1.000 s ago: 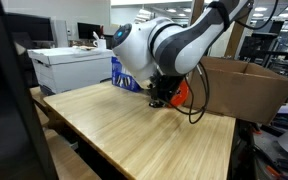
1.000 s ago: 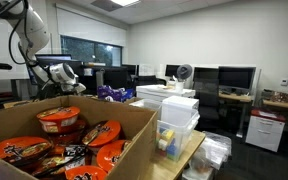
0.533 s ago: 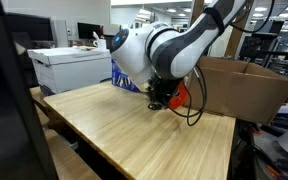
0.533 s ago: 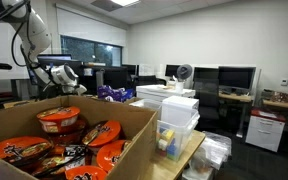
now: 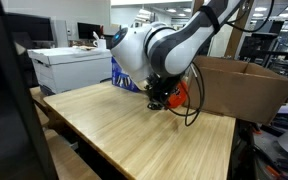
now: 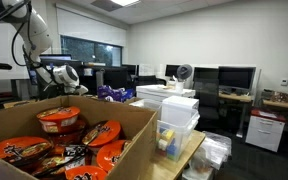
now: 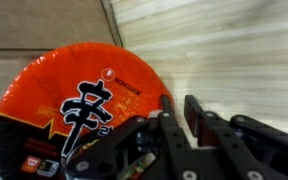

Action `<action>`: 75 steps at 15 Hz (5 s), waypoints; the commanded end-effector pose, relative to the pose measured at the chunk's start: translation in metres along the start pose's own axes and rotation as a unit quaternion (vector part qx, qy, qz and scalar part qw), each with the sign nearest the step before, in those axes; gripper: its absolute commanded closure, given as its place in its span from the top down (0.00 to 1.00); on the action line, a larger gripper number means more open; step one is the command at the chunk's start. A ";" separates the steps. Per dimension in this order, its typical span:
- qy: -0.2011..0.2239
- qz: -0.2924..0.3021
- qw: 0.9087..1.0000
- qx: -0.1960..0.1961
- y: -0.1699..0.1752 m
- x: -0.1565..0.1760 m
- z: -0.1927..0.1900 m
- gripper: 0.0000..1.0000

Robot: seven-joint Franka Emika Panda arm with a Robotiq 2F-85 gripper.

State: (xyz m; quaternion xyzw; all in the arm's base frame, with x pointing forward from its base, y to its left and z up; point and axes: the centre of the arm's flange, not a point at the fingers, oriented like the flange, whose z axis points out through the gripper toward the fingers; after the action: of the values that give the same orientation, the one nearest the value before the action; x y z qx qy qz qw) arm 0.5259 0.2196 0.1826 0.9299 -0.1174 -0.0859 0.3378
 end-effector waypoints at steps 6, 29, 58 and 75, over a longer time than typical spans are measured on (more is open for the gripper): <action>-0.023 0.025 0.999 0.038 0.014 -0.001 0.001 0.02; -0.065 0.096 0.993 -0.006 0.047 0.012 0.042 0.02; 0.059 0.039 0.995 -0.067 0.118 -0.026 -0.076 0.02; 0.130 -0.159 0.967 0.152 0.198 0.003 -0.076 0.03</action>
State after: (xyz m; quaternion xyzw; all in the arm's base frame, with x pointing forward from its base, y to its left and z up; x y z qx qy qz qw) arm 0.5238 0.1312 0.3634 0.9722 0.0313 0.0182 0.2314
